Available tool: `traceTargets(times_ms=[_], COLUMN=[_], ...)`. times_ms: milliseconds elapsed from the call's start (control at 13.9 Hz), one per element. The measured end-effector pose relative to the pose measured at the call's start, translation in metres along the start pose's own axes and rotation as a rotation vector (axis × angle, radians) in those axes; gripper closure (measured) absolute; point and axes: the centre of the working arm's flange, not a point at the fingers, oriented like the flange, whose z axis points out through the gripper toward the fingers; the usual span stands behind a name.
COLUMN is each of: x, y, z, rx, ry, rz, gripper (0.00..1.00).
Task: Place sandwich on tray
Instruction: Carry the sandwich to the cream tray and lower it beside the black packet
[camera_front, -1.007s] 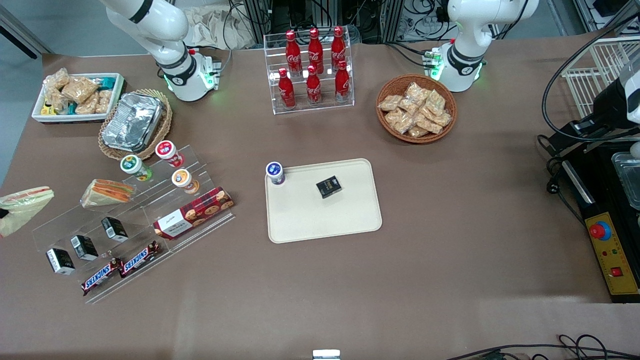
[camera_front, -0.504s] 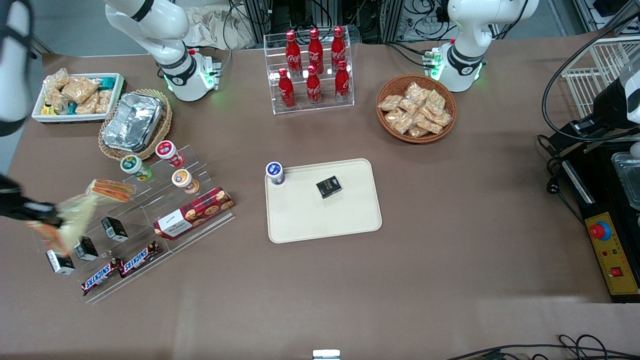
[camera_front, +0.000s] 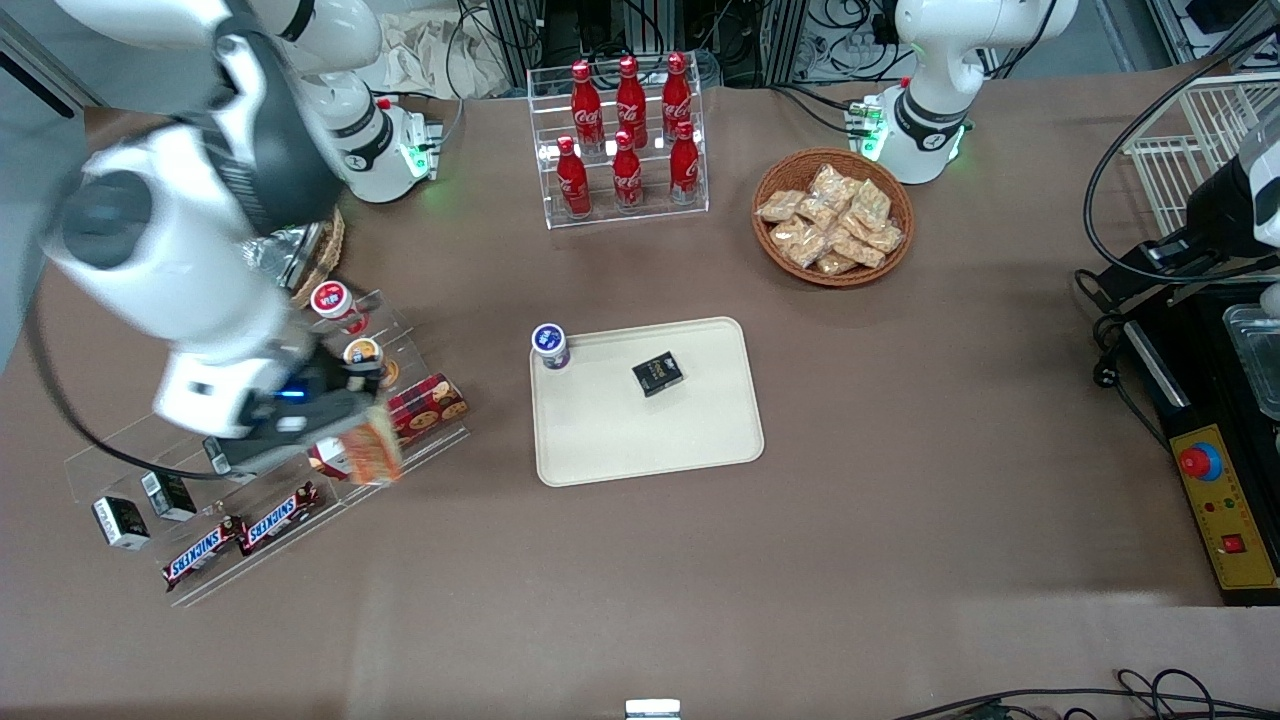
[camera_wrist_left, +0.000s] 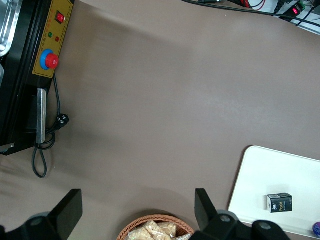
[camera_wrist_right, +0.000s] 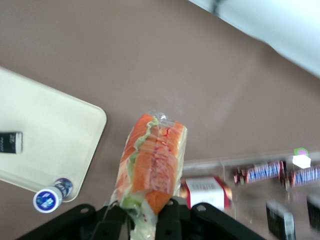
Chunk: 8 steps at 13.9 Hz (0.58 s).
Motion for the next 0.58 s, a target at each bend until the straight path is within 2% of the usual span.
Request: traceTargets(times_ms=[216,576], x=[0.028,0.045], y=[-0.081,-0.190], z=[0.047,0.129], rx=[-0.036,0.008], ry=[0.005,0.008], rz=[-0.198,-0.380], gripper=[0.81,0.81])
